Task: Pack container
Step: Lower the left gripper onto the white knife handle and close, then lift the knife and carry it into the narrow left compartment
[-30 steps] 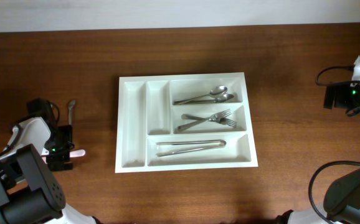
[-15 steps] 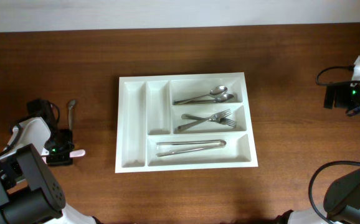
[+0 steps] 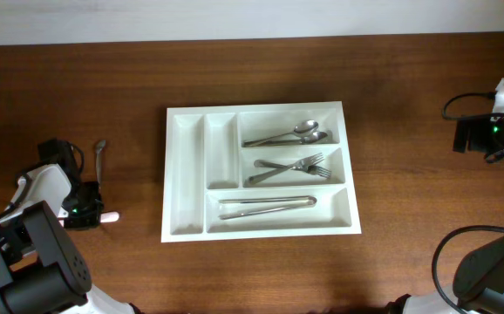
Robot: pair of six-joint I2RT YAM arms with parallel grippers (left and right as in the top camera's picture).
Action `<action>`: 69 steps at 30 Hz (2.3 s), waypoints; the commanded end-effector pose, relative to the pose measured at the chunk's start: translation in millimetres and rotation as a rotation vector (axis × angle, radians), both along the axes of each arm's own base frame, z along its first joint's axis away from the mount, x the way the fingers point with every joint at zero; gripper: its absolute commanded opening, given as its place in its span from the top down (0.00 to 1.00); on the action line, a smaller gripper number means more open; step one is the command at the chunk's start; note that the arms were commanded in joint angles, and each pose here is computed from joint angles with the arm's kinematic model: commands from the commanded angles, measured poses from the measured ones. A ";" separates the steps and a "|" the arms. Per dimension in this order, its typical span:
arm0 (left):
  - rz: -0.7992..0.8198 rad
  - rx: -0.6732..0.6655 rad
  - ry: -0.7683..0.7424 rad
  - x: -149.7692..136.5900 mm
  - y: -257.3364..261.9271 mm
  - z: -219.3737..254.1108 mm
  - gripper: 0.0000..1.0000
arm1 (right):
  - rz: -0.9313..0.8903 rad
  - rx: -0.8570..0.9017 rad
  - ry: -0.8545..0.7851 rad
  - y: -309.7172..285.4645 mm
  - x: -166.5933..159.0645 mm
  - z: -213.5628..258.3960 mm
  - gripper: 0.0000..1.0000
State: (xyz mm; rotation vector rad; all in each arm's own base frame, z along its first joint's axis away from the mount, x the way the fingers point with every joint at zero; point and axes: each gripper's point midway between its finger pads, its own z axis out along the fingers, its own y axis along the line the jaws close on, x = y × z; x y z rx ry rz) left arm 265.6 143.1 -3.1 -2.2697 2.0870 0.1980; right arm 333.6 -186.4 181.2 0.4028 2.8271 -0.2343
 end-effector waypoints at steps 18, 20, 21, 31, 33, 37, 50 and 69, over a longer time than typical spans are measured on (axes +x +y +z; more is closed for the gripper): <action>-0.509 0.186 -0.121 50.4 20.7 80.4 0.98 | -0.008 0.011 0.003 0.8 -0.8 -3.0 0.01; -0.576 0.218 -0.157 59.7 13.5 97.4 0.98 | -0.008 0.011 0.003 0.8 -0.8 -3.0 0.01; -0.612 0.234 -0.176 64.5 8.1 105.9 0.98 | -0.008 0.011 0.003 0.8 -0.8 -3.0 0.01; -1.114 0.217 -0.515 127.4 -133.1 163.2 0.98 | -0.008 0.011 0.003 0.8 -0.8 -3.0 0.01; -1.190 0.219 -0.567 135.4 -165.3 169.2 0.98 | -0.008 0.011 0.003 0.8 -0.8 -3.0 0.01; -1.346 0.226 -0.652 141.6 -224.9 179.7 0.98 | -0.008 0.011 0.003 0.8 -0.8 -3.0 0.01; -1.624 0.236 -0.614 128.2 -310.6 153.6 0.93 | -0.008 0.011 0.004 0.8 -0.9 -3.1 0.01; -1.636 0.200 -0.447 131.7 -306.1 92.2 0.70 | -0.008 0.011 0.004 0.8 -0.9 -3.1 0.01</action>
